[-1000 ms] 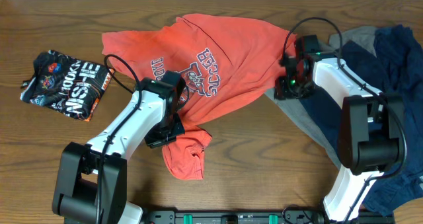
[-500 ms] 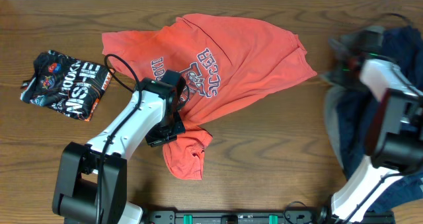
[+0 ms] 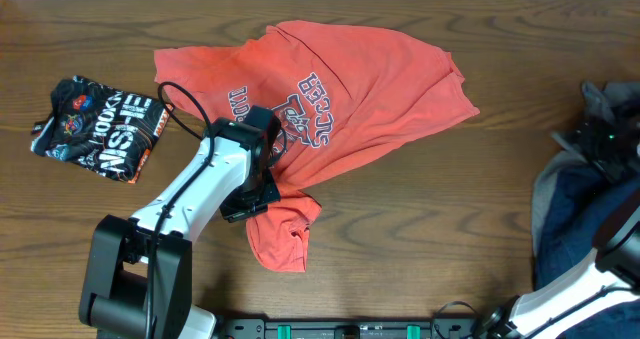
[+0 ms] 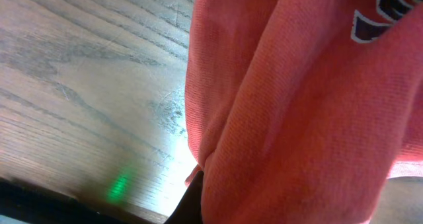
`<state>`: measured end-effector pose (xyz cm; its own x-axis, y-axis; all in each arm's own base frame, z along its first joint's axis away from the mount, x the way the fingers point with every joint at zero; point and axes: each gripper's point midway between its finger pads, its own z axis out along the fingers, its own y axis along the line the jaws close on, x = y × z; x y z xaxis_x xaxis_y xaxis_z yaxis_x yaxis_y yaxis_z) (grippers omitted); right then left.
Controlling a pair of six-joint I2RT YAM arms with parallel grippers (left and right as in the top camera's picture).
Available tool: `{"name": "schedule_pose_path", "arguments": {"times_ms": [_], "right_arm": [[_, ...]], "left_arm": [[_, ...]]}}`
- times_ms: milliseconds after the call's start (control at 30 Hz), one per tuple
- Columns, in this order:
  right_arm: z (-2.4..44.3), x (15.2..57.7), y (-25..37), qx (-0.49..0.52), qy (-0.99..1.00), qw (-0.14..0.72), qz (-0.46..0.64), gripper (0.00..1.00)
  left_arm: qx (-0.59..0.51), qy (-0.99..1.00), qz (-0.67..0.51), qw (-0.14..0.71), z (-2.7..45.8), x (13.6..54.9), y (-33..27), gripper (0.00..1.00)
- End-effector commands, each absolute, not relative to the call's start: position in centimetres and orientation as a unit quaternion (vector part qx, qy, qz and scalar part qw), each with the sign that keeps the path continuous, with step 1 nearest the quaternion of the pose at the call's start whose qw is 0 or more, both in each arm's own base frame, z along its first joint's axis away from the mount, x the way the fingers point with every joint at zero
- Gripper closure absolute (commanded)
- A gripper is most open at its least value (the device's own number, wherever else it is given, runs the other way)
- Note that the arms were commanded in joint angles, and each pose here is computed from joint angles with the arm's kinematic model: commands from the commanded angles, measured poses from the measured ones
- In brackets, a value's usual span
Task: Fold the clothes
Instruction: 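Grasp the t-shirt's right hem corner with the right gripper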
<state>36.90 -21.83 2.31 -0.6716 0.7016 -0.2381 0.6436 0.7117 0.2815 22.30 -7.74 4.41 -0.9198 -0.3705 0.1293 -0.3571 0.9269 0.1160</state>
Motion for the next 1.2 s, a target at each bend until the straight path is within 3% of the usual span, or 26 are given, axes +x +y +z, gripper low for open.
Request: {"name": "schedule_pose_path", "arguments": {"times_ms": [0,167,400,667,1000,1067,1167], "right_arm": [[8.1,40.1,-13.6,0.212,0.933,0.224,0.186,0.14],[7.0,39.6,-6.1,0.146,0.958,0.152,0.193,0.14],[2.9,39.4,-1.6,0.177,0.971,0.080,0.137,0.14],[1.0,42.3,-0.1,0.204,0.966,0.113,0.110,0.14],[-2.1,43.8,1.9,0.226,0.960,0.115,0.118,0.20],[-2.7,43.8,2.3,0.222,0.961,0.112,0.118,0.26],[-3.1,43.6,2.1,0.223,0.962,0.108,0.113,0.48]], "left_arm": [[0.178,-0.980,-0.055,0.074,4.4,22.0,-7.2,0.94],[0.178,-0.980,-0.053,0.071,4.3,22.2,-7.3,0.94],[0.175,-0.981,-0.051,0.068,4.3,22.4,-7.3,0.94],[0.175,-0.981,-0.048,0.063,4.3,22.7,-7.4,0.94],[0.175,-0.981,-0.048,0.063,4.3,22.7,-7.4,0.94],[0.175,-0.981,-0.048,0.063,4.3,22.7,-7.4,0.94],[0.175,-0.981,-0.048,0.063,4.3,22.6,-7.4,0.94]]}}
